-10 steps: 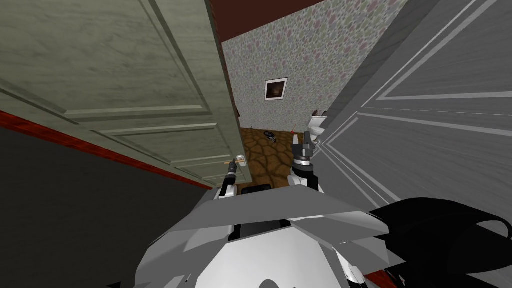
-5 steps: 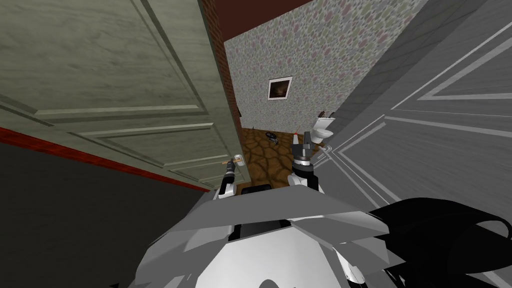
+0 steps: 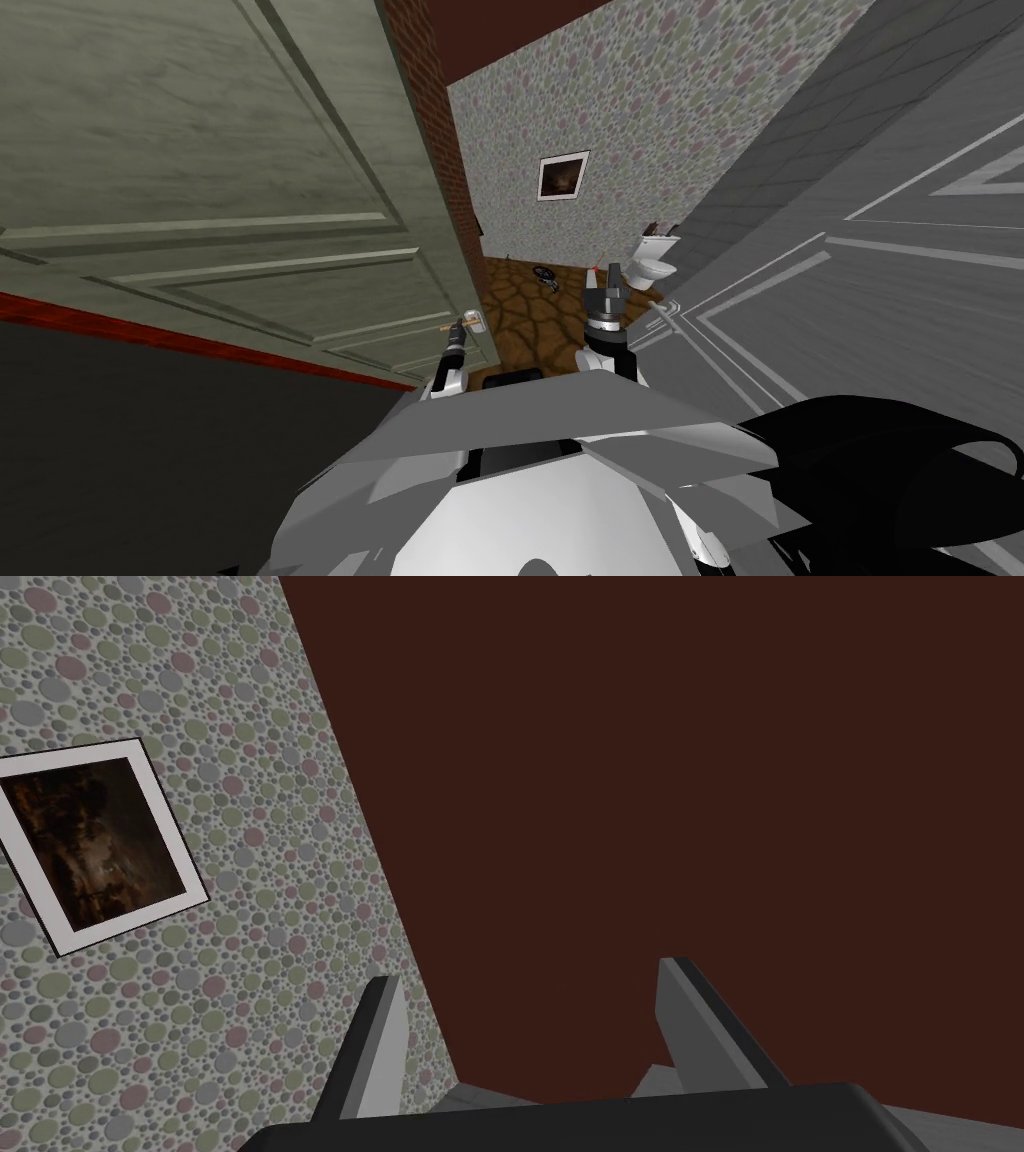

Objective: Push the door open

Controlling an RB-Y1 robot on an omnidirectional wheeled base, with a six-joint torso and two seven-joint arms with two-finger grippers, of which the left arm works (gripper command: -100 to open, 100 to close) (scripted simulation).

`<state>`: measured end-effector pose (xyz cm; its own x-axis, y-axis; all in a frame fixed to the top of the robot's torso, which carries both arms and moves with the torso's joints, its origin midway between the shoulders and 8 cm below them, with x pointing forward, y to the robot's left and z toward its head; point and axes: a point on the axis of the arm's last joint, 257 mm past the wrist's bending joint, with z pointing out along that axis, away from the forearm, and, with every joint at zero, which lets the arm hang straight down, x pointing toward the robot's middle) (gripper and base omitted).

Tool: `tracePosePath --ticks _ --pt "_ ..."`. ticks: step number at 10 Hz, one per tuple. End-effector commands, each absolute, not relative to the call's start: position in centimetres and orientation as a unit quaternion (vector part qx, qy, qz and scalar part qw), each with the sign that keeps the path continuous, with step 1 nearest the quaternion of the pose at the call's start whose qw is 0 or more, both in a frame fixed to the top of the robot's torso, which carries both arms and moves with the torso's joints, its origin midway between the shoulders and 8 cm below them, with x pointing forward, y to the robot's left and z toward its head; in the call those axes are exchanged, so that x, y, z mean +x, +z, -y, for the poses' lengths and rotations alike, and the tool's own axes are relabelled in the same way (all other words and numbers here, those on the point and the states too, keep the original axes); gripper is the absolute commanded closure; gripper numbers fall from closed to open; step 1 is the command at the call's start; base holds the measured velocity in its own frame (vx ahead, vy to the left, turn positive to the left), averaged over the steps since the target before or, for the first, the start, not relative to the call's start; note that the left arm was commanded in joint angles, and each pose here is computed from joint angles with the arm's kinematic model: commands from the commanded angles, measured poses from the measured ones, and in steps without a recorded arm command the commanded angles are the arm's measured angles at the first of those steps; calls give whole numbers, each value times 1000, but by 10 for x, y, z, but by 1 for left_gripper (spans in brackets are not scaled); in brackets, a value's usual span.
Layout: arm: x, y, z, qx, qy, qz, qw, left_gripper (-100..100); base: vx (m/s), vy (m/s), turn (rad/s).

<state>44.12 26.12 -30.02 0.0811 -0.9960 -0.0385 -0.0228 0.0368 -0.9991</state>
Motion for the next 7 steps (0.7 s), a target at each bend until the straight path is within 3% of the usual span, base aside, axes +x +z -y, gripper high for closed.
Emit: tracePosePath --ticks 1,7 --pt "444 -294 -279 -511 -458 -490 538 100 164 -41 32" --pt "441 -291 -316 -514 -437 -484 557 100 178 -52 62"
